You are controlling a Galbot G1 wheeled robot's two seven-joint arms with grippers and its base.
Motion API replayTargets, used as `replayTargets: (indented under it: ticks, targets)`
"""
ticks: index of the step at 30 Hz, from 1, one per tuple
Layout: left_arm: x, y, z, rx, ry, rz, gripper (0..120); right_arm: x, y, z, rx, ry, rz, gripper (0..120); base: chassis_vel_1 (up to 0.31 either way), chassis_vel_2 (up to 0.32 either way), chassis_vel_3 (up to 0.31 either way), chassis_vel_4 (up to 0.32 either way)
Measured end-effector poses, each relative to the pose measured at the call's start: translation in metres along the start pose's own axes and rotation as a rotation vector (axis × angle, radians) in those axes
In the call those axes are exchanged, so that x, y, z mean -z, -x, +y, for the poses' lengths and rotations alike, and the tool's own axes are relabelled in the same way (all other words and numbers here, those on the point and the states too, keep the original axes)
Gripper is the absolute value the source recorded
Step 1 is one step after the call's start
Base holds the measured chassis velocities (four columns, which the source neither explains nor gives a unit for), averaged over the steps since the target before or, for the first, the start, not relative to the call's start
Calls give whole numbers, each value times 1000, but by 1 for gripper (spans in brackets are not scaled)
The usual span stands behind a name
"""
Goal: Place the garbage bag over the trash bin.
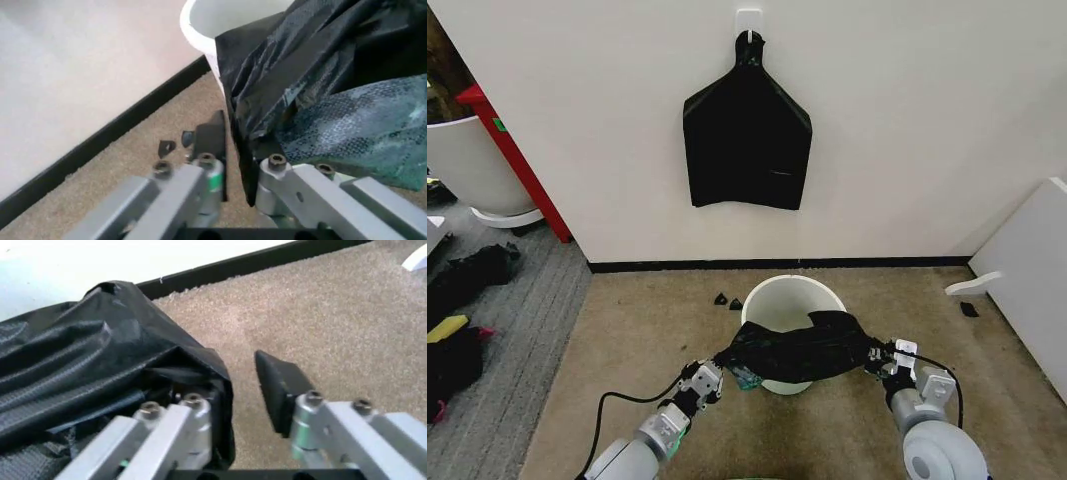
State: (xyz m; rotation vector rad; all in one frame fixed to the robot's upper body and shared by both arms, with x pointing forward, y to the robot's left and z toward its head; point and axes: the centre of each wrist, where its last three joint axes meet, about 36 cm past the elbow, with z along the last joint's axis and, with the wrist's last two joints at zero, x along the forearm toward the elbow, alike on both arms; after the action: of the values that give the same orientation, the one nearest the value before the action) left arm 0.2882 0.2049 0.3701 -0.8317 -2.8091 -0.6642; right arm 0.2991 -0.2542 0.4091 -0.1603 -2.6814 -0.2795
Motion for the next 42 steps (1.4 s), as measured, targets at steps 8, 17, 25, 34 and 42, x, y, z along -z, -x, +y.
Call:
replayTargets:
  ticks: [8, 17, 25, 34, 42]
  targets:
    - [5, -5, 2, 0, 0, -8, 43, 8, -10, 4, 1, -8, -12, 51, 0, 0, 0, 0]
    - [12, -13, 5, -3, 6, -19, 78, 11, -21, 5, -6, -15, -6, 85, 0, 0, 0, 0]
    - [17, -16, 5, -7, 1, -33, 99, 21, -39, 12, -2, -24, -12, 100, 0, 0, 0, 0]
    - [16, -20, 4, -6, -6, -60, 100, 31, -63, 20, -38, -33, 2, 100, 0, 0, 0, 0]
    - [30, -40, -5, -51, -126, -89, 100, 41, -86, 28, -31, -20, -16, 100, 0, 0, 0, 0]
